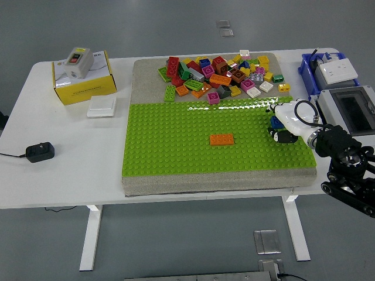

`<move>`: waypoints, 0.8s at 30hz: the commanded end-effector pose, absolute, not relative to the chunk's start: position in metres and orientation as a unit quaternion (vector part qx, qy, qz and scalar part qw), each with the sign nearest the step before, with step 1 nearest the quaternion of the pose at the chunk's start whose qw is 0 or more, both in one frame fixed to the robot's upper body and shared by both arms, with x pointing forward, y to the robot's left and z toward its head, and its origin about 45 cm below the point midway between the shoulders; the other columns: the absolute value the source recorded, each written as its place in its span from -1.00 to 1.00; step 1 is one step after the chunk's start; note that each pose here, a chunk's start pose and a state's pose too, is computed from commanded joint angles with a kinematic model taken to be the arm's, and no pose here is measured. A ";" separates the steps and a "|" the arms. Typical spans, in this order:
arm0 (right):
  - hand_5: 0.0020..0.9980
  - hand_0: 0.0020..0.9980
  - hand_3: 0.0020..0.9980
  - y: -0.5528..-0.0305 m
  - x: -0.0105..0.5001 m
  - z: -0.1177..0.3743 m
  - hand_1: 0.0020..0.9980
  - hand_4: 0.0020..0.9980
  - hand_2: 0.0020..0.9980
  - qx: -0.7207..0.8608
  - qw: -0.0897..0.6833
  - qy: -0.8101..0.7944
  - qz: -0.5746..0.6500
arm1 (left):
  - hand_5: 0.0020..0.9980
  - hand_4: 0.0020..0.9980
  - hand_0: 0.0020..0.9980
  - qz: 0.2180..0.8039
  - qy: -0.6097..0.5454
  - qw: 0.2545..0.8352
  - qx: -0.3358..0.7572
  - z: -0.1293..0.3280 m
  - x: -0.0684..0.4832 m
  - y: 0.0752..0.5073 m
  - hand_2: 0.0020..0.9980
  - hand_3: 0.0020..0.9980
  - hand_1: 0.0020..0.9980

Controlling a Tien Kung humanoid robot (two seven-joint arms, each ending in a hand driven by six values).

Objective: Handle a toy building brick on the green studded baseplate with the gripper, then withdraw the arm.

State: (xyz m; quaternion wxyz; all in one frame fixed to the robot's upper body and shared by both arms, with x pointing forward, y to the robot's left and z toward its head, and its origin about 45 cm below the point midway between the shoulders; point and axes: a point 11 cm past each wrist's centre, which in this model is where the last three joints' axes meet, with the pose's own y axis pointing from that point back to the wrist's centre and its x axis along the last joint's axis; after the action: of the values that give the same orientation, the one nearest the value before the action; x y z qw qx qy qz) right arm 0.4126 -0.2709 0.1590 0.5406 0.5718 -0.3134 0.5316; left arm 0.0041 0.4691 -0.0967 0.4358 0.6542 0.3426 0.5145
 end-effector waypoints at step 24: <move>-0.30 0.23 0.69 -0.286 0.420 0.154 0.12 0.19 0.57 0.569 0.559 -0.327 0.506 | -0.01 -0.18 0.38 0.508 0.344 0.435 0.659 -0.097 0.000 0.468 0.34 0.51 0.34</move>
State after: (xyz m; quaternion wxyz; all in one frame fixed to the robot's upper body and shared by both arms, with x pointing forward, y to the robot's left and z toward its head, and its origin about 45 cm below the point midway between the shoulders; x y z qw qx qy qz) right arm 0.4205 -0.2860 0.1535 0.5595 0.5692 -0.3273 0.5058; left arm 0.0001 0.4685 -0.0971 0.4351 0.6588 0.3439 0.5083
